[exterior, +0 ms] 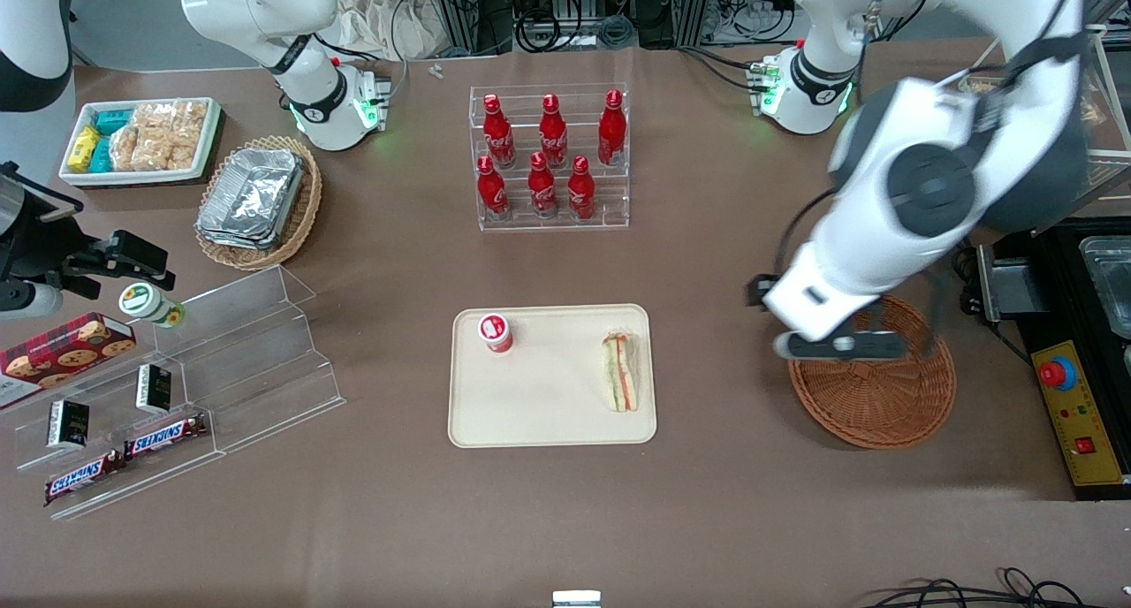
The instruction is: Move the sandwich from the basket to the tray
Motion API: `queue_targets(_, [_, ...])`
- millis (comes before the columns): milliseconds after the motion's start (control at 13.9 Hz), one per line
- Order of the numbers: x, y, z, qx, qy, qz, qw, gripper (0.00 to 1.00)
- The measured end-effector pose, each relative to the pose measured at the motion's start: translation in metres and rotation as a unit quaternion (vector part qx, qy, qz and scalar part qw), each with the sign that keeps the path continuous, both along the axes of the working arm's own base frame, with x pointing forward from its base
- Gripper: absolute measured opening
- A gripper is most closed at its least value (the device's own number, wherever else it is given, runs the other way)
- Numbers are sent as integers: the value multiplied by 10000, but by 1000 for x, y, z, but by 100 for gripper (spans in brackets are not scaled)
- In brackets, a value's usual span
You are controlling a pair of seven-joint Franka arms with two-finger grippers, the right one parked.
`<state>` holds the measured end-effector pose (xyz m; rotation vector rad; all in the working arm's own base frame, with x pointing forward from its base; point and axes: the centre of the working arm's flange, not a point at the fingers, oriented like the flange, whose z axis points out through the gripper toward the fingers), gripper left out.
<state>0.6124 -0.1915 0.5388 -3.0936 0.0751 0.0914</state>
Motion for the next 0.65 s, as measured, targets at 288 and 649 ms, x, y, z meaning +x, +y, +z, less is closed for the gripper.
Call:
queue_targets(288, [-11,81,57,64,-203,342,9992,100])
queue_targets(649, [-19,137,84,112,-335,817,9960,100])
